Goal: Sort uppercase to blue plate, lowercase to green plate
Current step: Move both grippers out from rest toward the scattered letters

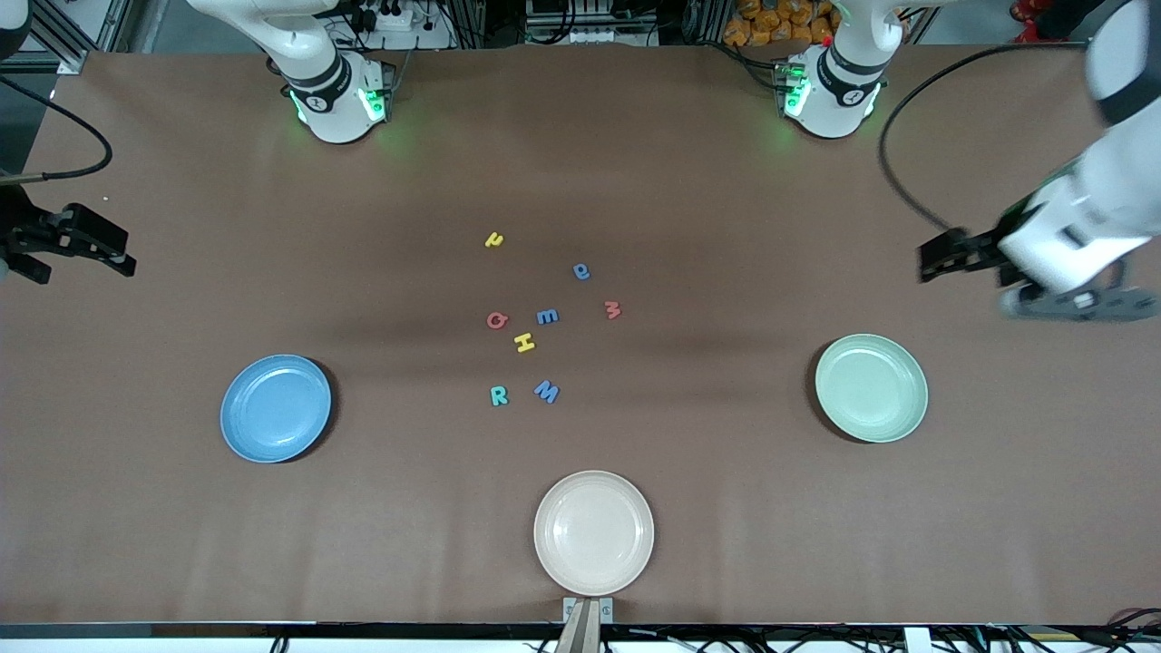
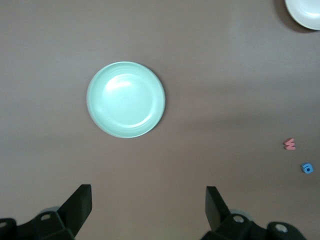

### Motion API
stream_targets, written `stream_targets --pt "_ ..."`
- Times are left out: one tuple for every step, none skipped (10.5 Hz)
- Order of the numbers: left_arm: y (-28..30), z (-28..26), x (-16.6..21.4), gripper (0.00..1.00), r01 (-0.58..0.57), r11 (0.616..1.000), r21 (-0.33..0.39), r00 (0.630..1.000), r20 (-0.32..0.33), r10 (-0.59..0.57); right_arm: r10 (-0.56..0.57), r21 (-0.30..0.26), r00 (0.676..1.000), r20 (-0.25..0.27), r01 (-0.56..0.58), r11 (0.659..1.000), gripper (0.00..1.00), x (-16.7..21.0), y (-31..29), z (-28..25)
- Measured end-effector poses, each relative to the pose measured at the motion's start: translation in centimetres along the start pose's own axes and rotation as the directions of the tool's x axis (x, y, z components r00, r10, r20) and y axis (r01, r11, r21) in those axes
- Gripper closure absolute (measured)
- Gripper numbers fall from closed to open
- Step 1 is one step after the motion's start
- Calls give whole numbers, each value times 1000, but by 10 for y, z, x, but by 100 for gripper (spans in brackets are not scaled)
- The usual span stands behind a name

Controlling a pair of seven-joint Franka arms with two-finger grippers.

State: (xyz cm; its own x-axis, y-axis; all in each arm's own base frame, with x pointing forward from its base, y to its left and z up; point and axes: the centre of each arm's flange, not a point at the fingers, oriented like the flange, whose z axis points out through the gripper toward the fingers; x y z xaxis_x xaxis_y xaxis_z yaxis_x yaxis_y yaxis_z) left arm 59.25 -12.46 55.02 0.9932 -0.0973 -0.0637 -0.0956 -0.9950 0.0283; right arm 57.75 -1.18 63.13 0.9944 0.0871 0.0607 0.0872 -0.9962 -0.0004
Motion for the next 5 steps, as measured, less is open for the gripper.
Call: stream_targets --pt "30 24 1 0 11 1000 -8 1000 -2 -11 -6 1 1000 3 6 1000 0 1 -3 2" --pt "63 50 0 0 46 999 -14 999 -1 -46 -13 2 1000 12 13 1000 0 2 -7 7" --pt "95 76 -5 0 73 997 -18 997 4 -73 -20 5 999 28 19 1000 0 5 -11 17" --pt "121 98 -9 0 85 996 -18 996 17 -84 -25 5 999 37 24 1000 0 12 -14 29" --pt "141 116 -13 0 101 995 -15 994 34 -100 -29 3 999 28 29 1000 0 22 -16 44"
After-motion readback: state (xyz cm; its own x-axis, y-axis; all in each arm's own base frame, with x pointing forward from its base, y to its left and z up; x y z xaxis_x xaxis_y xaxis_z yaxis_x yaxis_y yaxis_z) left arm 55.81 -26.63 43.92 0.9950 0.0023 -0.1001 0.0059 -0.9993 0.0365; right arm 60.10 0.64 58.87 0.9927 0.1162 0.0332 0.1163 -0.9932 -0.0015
